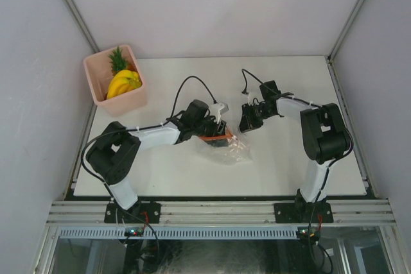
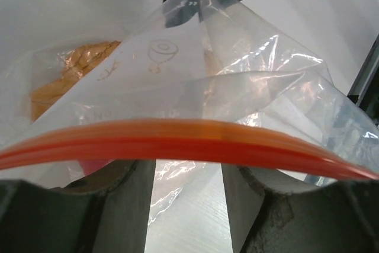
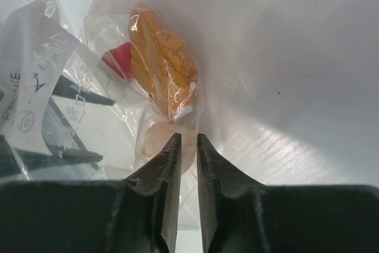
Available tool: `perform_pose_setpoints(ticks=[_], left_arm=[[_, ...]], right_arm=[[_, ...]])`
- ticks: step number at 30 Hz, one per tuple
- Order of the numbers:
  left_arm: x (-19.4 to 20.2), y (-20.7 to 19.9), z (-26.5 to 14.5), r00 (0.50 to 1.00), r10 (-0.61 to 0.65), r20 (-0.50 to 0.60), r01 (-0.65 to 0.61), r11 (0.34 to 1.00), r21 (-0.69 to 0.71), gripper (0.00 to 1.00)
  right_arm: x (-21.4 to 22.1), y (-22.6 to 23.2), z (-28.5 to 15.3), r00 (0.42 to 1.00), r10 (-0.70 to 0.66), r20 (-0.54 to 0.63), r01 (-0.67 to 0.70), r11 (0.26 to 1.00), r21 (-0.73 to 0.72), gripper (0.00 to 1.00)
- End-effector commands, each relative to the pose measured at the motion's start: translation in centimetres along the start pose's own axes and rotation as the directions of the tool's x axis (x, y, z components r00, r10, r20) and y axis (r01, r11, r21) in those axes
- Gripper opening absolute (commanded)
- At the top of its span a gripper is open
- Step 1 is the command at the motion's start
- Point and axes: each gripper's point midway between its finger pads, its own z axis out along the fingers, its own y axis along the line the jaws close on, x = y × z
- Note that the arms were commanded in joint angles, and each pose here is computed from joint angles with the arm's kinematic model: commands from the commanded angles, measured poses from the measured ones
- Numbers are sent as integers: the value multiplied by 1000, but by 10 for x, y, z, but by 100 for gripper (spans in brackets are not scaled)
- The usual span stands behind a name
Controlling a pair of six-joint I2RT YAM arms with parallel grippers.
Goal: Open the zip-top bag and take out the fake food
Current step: Pick up the fake vegetable from the zipper food storage bag.
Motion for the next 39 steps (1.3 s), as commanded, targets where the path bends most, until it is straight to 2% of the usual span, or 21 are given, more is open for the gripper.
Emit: perform_pose_setpoints(ticks=[1, 7, 11, 13, 16, 18, 20, 22, 27, 30, 34, 39], left_arm=[[-22, -31, -3, 989, 128, 68, -132, 989, 59, 52], [-21, -44, 5, 958, 263, 117, -270, 962, 49, 57], [-19, -54, 4, 888, 403, 222, -427, 901, 73, 57], [-15, -57, 2, 843, 460, 279, -495, 866, 71, 57], [-11, -51, 5, 806, 506, 306, -543, 839, 42, 57], [-9, -48, 8, 787, 529, 317, -565, 825, 26, 58], [-9, -48, 9, 755, 557, 346, -596, 803, 8, 58], [-10, -49, 9, 724, 579, 376, -620, 784, -12, 59], [-17, -57, 6, 625, 647, 436, -683, 724, -95, 63], [-15, -64, 8, 592, 678, 436, -711, 694, -113, 65], [-10, -68, 17, 577, 697, 427, -733, 672, -106, 66], [-2, -69, 28, 592, 689, 418, -736, 673, -67, 61]], right_arm=[[9, -4, 1, 999, -11, -30, 11, 1000, 14, 12], [17, 9, 1, 998, 1, -58, -3, 999, -40, 3], [1, 21, -17, 999, -29, 13, 30, 996, -79, 4], [-8, 21, -34, 994, -84, 66, 88, 994, -57, 7], [-22, 19, -62, 975, -152, 163, 160, 986, -40, 13], [-25, 17, -76, 955, -223, 195, 225, 974, 11, 22], [-23, 7, -82, 941, -284, 186, 267, 957, 110, 33], [-13, -5, -78, 955, -264, 136, 243, 958, 152, 35], [13, -25, -61, 984, -180, -6, 178, 969, 171, 29], [22, -25, -58, 982, -184, -49, 190, 966, 178, 24], [35, -22, -46, 977, -181, -114, 198, 968, 157, 10], [48, -11, -30, 965, -189, -179, 210, 972, 103, 5]])
